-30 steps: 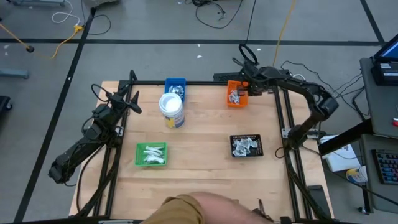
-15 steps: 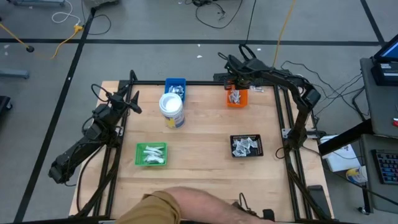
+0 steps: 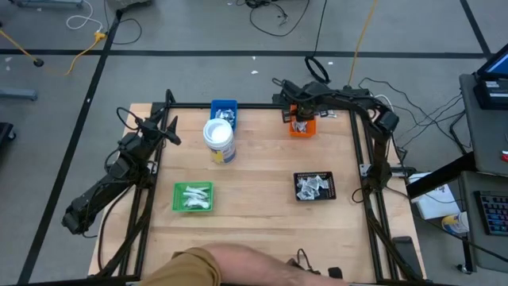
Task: Pick & Place First Aid Supplies
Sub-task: Put the orange ointment pack into the orange bin
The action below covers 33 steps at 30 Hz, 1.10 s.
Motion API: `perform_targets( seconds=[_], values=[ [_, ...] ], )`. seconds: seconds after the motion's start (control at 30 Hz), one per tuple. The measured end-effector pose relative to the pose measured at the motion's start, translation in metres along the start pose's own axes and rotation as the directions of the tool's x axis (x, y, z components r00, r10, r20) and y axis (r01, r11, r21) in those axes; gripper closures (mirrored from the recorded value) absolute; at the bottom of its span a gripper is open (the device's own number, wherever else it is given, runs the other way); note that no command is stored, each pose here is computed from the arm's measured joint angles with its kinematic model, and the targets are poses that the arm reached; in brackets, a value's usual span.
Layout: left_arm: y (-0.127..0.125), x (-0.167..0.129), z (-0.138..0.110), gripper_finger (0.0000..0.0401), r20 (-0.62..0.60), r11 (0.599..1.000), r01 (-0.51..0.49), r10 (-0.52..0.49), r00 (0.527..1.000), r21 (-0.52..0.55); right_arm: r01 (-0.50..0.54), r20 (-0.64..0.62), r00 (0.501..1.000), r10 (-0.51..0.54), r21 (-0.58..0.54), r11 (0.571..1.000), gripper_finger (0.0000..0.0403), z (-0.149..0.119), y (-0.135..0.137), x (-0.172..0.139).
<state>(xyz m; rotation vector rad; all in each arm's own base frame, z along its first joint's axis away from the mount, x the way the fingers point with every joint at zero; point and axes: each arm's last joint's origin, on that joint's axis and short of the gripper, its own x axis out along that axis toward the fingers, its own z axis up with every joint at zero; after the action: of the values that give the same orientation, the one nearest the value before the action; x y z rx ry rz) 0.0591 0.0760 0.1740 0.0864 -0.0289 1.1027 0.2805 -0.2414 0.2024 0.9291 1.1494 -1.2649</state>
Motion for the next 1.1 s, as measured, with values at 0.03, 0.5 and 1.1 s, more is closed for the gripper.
perform_targets(
  seconds=[0.03,0.5,1.1],
  values=[
    [0.000,0.000,0.000,0.0128,0.000,1.000,0.000,0.000,1.000,0.000,0.005,-0.005,1.000,-0.005,-0.005,1.000,0.0403,-0.001,0.002,0.004],
    [0.000,0.000,0.000,0.0128,0.000,1.000,0.000,0.000,1.000,0.000,-0.043,0.011,0.999,0.044,-0.071,0.997,0.0330,-0.001,0.011,0.006],
    [0.000,0.000,0.000,0.0127,0.001,1.000,0.000,0.000,1.000,0.000,-0.006,-0.009,1.000,0.002,-0.528,0.849,0.0232,0.016,-0.040,-0.022]
  ],
)
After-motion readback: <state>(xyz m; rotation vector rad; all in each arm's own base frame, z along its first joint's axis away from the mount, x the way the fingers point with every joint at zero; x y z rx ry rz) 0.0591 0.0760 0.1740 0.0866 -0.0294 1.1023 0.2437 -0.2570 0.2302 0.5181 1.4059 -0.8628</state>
